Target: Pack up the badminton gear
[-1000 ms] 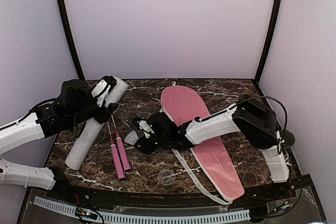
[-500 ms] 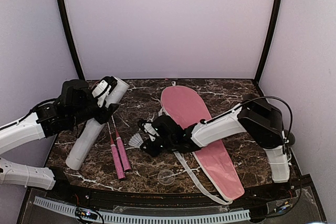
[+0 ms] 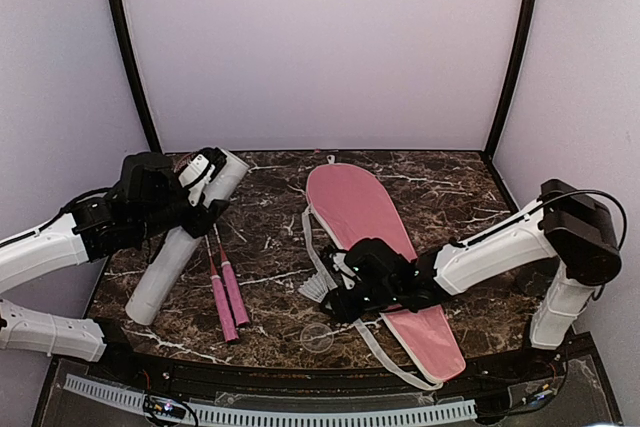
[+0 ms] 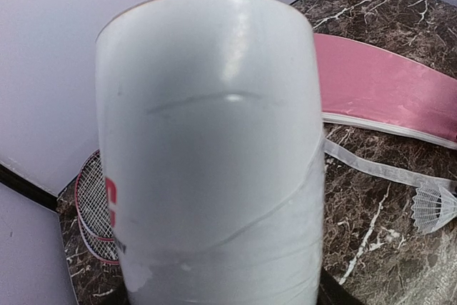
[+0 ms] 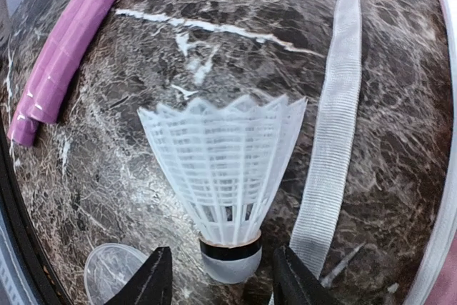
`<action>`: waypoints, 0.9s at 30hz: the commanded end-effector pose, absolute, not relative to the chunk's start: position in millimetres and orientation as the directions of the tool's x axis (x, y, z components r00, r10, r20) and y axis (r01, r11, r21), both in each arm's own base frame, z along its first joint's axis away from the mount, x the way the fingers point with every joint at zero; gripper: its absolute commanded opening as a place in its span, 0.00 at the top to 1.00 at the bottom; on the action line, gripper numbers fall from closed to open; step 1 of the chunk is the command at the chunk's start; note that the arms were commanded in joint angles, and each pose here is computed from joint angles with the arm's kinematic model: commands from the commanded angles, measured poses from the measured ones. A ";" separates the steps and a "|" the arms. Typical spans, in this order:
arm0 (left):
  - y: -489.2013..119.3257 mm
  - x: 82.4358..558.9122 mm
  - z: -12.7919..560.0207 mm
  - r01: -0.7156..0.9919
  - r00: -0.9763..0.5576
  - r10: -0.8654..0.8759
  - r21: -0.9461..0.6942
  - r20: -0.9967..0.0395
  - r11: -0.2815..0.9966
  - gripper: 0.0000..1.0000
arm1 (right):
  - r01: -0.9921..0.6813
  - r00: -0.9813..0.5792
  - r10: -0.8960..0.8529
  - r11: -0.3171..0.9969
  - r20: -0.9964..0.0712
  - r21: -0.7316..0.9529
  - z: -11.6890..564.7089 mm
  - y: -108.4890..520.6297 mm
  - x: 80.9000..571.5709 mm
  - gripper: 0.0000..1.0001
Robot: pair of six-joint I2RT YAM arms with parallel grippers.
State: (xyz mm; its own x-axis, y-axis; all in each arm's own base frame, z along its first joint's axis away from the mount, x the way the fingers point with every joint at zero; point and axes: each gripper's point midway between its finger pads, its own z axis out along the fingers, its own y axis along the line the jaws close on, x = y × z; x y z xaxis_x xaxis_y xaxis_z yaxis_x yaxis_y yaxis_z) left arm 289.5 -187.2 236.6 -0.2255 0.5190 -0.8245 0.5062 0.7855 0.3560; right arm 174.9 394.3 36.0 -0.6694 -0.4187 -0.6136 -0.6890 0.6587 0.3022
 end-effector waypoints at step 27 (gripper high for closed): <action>-188.4 289.3 252.3 0.501 -0.189 0.494 0.350 -0.849 0.792 0.41 | -0.869 -0.493 -0.634 0.382 -0.596 0.313 78.0 442.9 209.4 0.44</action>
